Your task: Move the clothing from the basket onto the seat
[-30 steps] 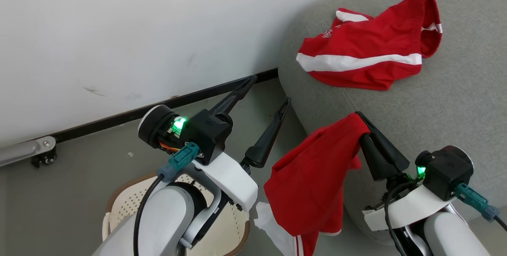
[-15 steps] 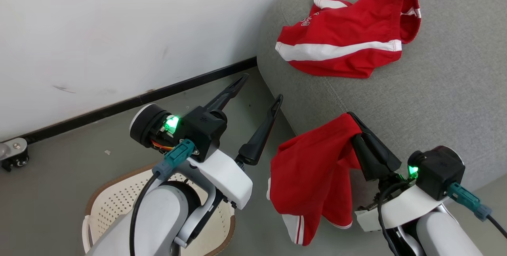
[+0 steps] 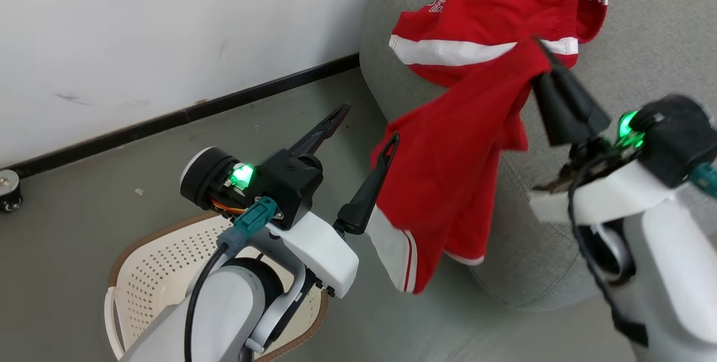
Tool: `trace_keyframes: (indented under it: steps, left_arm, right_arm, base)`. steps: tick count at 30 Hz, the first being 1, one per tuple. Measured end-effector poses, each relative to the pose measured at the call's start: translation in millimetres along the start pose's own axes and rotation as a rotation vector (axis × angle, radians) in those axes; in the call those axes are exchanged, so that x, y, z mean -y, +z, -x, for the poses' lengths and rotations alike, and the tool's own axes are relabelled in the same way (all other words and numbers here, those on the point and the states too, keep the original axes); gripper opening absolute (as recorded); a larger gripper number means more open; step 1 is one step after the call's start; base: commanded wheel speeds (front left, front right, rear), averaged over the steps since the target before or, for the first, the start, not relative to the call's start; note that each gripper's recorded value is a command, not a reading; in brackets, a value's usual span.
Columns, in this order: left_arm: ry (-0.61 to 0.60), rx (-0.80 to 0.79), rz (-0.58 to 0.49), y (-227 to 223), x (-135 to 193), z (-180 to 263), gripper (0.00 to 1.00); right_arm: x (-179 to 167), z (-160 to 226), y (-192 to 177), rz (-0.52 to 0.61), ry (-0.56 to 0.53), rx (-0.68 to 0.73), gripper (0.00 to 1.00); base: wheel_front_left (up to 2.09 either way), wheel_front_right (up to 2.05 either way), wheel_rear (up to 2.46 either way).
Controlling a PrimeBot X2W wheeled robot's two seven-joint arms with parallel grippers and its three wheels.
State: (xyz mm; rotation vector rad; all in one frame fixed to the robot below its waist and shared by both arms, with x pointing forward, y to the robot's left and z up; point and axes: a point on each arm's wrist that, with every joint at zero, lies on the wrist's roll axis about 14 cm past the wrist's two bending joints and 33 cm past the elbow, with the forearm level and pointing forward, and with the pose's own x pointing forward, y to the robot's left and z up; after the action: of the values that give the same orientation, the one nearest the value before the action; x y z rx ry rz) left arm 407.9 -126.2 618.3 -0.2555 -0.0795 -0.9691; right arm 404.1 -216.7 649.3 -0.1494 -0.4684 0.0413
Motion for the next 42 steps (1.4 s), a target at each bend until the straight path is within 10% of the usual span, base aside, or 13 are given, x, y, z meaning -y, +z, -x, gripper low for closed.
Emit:
trace_keyframes:
  steps: [22,42]
  left_arm:
    - [0.082,-0.043,0.03,-25.9,-44.2,7.7,1.0]
    - [0.142,-0.093,0.049,-52.9,-83.7,14.6,1.0]
  right_arm:
    - [61.8,-127.9,59.3,0.323,0.019,0.193,0.0]
    - [159.8,-198.7,112.1,0.871,-0.162,0.132,0.0]
  base:
    - [0.0,0.0,0.0]
    - [0.0,0.0,0.0]
